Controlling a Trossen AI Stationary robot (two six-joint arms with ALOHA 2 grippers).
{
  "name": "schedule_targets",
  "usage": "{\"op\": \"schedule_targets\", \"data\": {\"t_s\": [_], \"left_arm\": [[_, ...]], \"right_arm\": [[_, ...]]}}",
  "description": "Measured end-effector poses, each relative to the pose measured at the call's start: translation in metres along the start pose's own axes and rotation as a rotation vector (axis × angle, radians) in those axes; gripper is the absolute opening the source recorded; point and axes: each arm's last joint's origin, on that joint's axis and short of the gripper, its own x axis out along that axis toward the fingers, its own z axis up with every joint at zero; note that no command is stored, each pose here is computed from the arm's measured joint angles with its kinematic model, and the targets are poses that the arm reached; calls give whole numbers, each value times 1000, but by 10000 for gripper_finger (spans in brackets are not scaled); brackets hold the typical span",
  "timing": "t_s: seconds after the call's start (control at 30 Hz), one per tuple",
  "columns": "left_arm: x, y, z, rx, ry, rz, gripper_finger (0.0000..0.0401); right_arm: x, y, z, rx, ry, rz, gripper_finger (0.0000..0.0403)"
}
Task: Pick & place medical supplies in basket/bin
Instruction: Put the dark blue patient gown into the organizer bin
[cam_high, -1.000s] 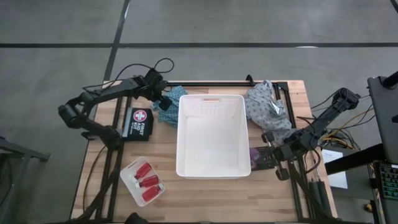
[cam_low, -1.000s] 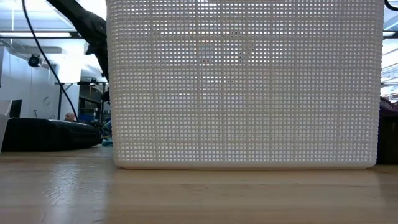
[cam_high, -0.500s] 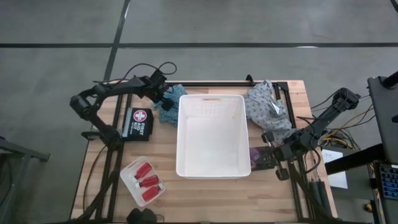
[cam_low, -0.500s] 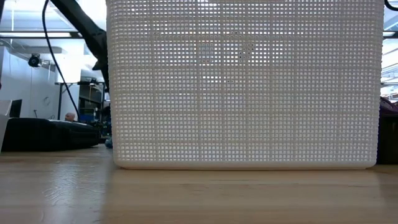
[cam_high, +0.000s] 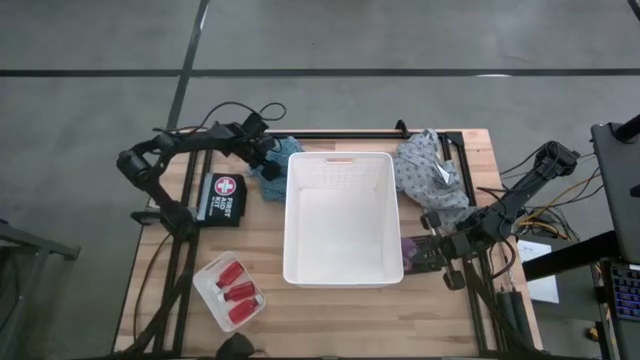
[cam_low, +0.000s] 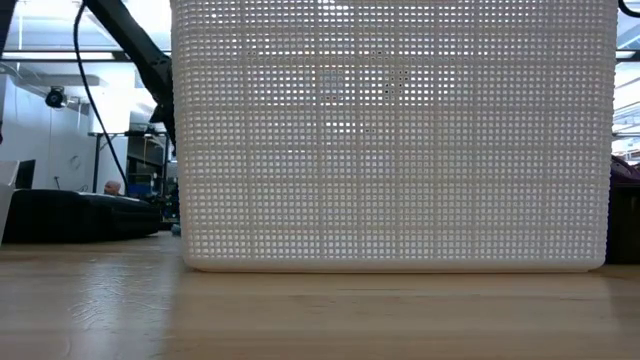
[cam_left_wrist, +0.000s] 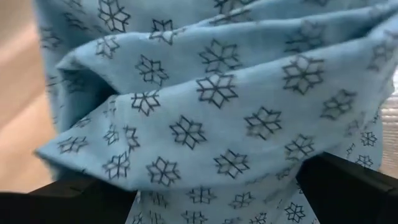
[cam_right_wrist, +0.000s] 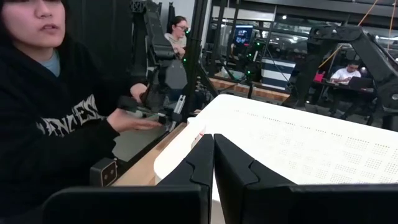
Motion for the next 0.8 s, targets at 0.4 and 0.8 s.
{"op": "schedule_targets", "data": {"t_s": [0.4, 0.8], "left_arm": [[34, 6, 3, -10, 43, -202, 395], [29, 4, 3, -5, 24, -198, 348]], "right_arm": [[0, 0, 0, 0, 0, 0, 8], [0, 0, 0, 0, 0, 0, 8]]}}
